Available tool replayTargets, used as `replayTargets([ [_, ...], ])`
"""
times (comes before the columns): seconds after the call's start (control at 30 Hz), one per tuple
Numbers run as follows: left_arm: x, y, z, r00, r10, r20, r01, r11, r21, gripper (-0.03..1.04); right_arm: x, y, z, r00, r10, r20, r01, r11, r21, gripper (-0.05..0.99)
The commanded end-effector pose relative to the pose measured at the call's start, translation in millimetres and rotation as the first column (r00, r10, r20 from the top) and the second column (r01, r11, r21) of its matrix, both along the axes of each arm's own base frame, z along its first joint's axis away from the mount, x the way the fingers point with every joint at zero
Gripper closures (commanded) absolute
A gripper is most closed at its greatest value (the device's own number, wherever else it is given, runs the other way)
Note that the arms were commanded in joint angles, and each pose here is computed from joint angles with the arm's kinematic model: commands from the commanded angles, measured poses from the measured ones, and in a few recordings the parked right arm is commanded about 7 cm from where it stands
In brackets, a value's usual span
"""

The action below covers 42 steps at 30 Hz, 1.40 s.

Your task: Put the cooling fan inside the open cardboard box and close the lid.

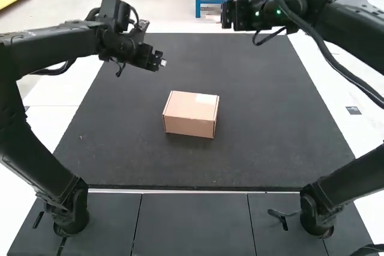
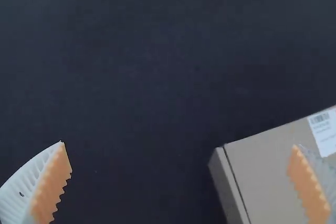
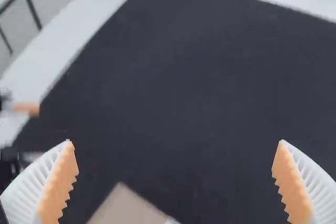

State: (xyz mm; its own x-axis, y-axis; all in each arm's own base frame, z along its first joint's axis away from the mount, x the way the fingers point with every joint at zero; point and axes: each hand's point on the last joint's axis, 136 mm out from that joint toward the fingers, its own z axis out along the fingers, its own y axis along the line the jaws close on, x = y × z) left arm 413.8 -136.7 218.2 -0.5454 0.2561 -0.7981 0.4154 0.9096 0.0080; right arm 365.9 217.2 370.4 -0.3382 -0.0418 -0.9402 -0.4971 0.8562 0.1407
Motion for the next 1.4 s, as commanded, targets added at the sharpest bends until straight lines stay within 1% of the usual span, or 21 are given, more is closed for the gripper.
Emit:
replayTargets([
  [0.0,-2,4.6,53,0.985,0.021,0.173,-0.011,0.9980,-0.062,0.04,-4,-28,51,0.985,-0.107,0.133,0.088,0.986,0.142,0.09],
  [0.03,-4,6.1,68,0.974,0.026,0.227,-0.009,0.9971,-0.075,0.04,-4,-32,55,0.982,-0.113,0.154,0.090,0.984,0.151,0.09],
  [0.1,-12,7.6,99,0.946,0.029,0.322,0.003,0.9952,-0.098,0.04,-2,-38,50,0.981,-0.123,0.150,0.101,0.984,0.146,0.08],
  [0.17,-22,9.9,117,0.929,0.030,0.370,0.011,0.9942,-0.107,0.04,0,-44,40,0.982,-0.138,0.131,0.120,0.984,0.134,0.08],
  [0.2,-27,10.8,122,0.924,0.027,0.382,0.014,0.9946,-0.103,0.04,1,-47,34,0.983,-0.144,0.116,0.129,0.983,0.129,0.07],
  [0.23,-31,13.7,125,0.917,0.014,0.399,0.018,0.9969,-0.076,0.04,2,-52,27,0.983,-0.153,0.103,0.140,0.983,0.121,0.03],
  [0.3,-40,18.2,125,0.914,0.009,0.406,0.017,0.9981,-0.060,0.04,0,-67,18,0.978,-0.192,0.076,0.182,0.976,0.115,0.02],
  [0.33,-45,22.2,124,0.913,0.015,0.407,0.005,0.9988,-0.049,0.04,-1,-77,14,0.974,-0.215,0.073,0.207,0.972,0.112,0.02],
  [0.4,-52,35.8,123,0.906,0.061,0.419,-0.049,0.9980,-0.039,0.04,-4,-95,8,0.965,-0.252,0.067,0.244,0.964,0.107,0.02],
  [0.47,-61,42.6,126,0.893,0.077,0.443,-0.064,0.9970,-0.044,0.04,-7,-111,4,0.955,-0.290,0.060,0.283,0.953,0.109,0.02],
  [0.5,-65,48.1,127,0.883,0.096,0.458,-0.084,0.9954,-0.046,0.04,-10,-118,2,0.950,-0.306,0.057,0.299,0.948,0.106,0.02],
  [0.63,-79,58.8,119,0.873,0.127,0.471,-0.119,0.9918,-0.047,0.04,-21,-143,8,0.928,-0.364,0.082,0.353,0.928,0.120,0.02],
  [0.77,-96,65.9,113,0.863,0.143,0.485,-0.136,0.9895,-0.049,0.04,-31,-155,10,0.915,-0.390,0.101,0.377,0.918,0.127,0.02],
  [0.9,-111,74.6,95,0.854,0.166,0.493,-0.164,0.9853,-0.049,0.04,-45,-165,4,0.904,-0.411,0.120,0.395,0.909,0.137,0.02],
  [1.03,-129,83.3,82,0.826,0.192,0.530,-0.187,0.9803,-0.064,0.04,-62,-172,-3,0.892,-0.424,0.160,0.400,0.902,0.161,0.02],
  [1.13,-141,91.2,73,0.799,0.217,0.561,-0.212,0.9744,-0.075,0.04,-75,-175,-8,0.885,-0.426,0.187,0.396,0.901,0.177,0.02],
  [1.27,-154,99.2,58,0.783,0.240,0.574,-0.238,0.9680,-0.081,0.04,-90,-173,-19,0.888,-0.409,0.211,0.372,0.908,0.194,0.04],
  [1.3,-158,101.7,56,0.775,0.248,0.581,-0.246,0.9656,-0.085,0.04,-94,-174,-20,0.883,-0.414,0.223,0.370,0.904,0.213,0.04],
  [1.37,-165,104.2,51,0.765,0.253,0.593,-0.249,0.9643,-0.091,0.04,-101,-174,-23,0.876,-0.413,0.250,0.359,0.904,0.233,0.04],
])
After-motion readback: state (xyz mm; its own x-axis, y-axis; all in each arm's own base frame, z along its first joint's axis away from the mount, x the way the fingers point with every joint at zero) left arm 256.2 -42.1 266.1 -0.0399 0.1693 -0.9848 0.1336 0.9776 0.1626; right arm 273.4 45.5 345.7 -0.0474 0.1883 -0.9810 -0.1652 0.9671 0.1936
